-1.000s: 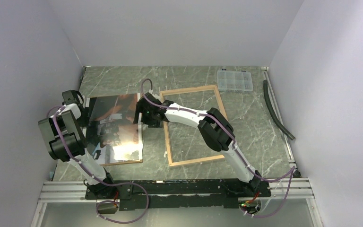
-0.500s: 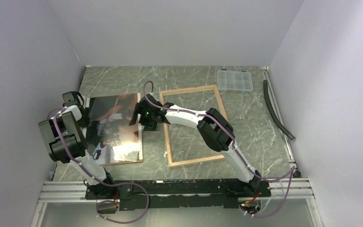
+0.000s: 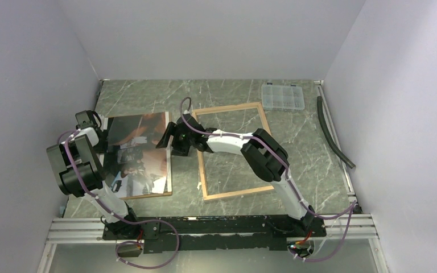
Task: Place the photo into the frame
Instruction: Pick up the photo frame item at the center of the board.
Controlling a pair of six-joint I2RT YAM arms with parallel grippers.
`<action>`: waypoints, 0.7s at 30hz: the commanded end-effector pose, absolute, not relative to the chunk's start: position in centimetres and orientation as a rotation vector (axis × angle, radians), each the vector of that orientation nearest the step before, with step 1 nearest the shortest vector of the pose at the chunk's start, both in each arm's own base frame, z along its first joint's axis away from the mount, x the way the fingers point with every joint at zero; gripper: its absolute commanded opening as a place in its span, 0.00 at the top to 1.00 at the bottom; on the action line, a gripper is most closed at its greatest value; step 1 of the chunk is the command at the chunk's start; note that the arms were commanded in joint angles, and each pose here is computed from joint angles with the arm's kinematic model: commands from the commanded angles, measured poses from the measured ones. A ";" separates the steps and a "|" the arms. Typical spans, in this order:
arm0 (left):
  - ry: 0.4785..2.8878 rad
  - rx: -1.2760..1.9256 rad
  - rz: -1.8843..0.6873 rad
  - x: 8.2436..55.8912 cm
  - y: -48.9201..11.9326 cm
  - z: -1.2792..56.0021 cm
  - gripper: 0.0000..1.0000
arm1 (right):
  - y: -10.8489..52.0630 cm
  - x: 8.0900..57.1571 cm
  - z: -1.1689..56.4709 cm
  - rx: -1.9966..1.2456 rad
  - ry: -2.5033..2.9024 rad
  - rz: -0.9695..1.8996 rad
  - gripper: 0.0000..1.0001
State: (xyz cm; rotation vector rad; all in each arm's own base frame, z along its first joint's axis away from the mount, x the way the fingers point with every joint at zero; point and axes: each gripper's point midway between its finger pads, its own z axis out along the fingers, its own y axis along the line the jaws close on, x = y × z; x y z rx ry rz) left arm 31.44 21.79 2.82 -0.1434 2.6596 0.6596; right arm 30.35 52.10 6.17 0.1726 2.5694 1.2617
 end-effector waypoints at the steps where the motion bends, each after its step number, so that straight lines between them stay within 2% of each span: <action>1: 2.915 -0.044 0.322 26.6 15.9 -2.9 0.29 | 54.6 30.8 15.4 0.081 2.311 1.557 0.22; 9: 2.922 -0.036 0.305 26.4 15.6 -2.9 0.30 | 54.7 30.3 18.1 0.024 2.241 1.613 0.23; 14: 2.923 -0.060 0.280 26.5 15.3 -2.5 0.30 | 54.1 30.1 16.3 0.077 2.293 1.558 0.25; 21: 2.927 -0.113 0.157 26.5 13.7 -1.0 0.31 | 53.7 30.1 12.8 0.171 2.379 1.475 0.51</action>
